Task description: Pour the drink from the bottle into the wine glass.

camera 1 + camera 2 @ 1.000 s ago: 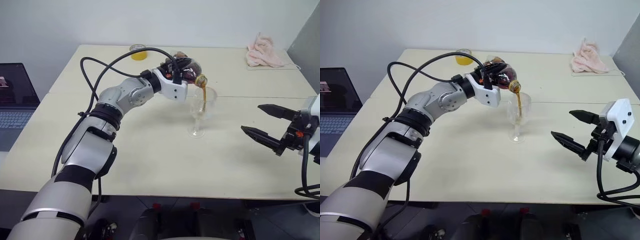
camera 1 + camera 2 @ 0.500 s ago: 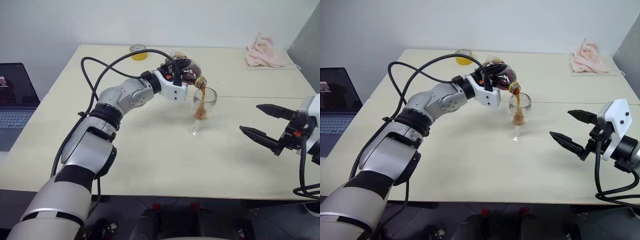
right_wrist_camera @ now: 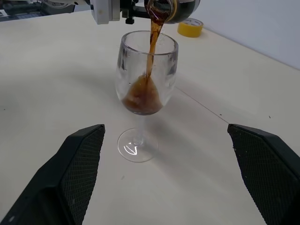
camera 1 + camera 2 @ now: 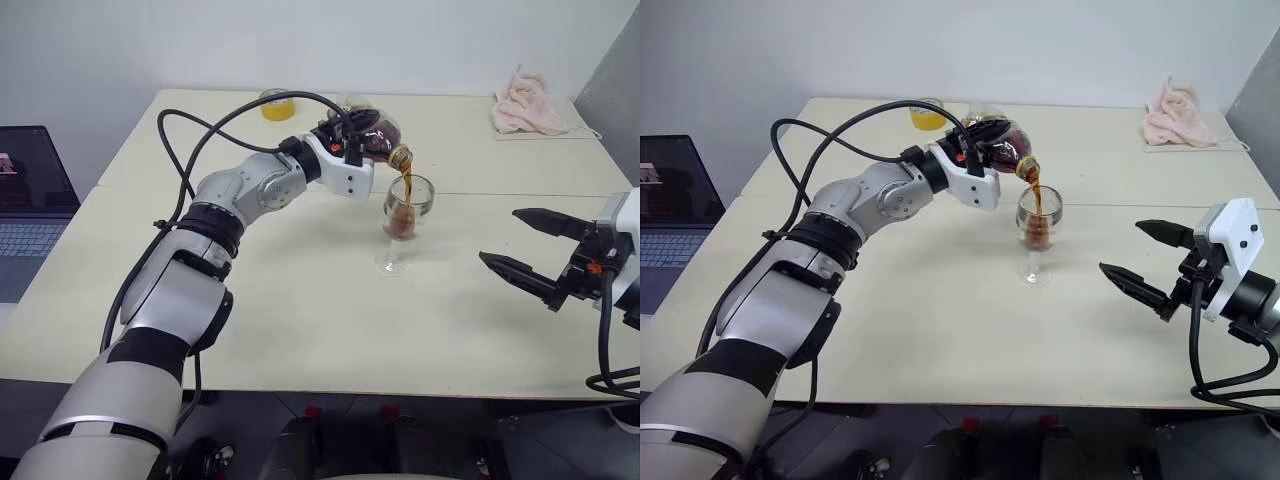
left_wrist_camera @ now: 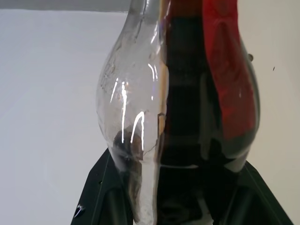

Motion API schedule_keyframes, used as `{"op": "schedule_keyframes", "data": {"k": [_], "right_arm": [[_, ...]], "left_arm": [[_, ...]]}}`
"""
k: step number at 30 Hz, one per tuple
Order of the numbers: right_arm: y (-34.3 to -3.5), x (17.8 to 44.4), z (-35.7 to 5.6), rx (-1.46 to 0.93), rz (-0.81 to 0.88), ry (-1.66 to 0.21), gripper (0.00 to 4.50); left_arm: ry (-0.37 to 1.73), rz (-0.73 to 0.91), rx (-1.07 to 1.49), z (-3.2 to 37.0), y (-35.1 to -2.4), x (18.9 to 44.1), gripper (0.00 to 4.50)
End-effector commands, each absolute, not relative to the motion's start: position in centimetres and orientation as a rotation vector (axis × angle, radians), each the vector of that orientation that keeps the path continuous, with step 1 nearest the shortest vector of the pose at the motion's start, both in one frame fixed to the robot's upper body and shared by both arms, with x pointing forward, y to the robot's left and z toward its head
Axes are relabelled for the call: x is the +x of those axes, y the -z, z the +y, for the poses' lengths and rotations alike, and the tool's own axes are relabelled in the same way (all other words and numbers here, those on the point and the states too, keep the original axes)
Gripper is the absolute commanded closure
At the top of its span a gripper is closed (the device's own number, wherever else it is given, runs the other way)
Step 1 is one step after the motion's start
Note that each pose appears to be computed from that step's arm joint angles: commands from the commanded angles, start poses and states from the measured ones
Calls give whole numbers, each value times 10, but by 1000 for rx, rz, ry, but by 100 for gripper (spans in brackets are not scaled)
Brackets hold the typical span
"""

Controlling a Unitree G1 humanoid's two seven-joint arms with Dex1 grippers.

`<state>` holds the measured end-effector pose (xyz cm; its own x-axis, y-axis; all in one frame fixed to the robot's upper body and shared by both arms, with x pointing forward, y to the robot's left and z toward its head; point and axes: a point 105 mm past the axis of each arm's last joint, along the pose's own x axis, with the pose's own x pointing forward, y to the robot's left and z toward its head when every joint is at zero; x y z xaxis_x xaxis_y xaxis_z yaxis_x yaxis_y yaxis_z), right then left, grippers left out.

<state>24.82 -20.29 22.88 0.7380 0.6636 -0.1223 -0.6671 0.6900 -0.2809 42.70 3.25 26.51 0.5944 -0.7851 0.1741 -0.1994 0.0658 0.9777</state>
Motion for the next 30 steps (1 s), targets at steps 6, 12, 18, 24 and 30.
{"op": "schedule_keyframes", "data": {"k": [6,12,18,24,30], "right_arm": [[-237,247,-202,-348,-27,-744,0],[-237,248,-202,-351,-25,-740,0],[-238,247,-203,-351,-32,-736,0],[-238,247,-203,-351,-33,-736,0],[-238,248,-202,-354,-34,-734,0]], "left_arm": [[477,-976,1488,30,-296,423,279],[474,-981,1493,30,-298,423,279],[470,-968,1489,33,-299,424,279],[480,-982,1499,32,-300,423,279],[474,-988,1507,33,-301,423,279]]}}
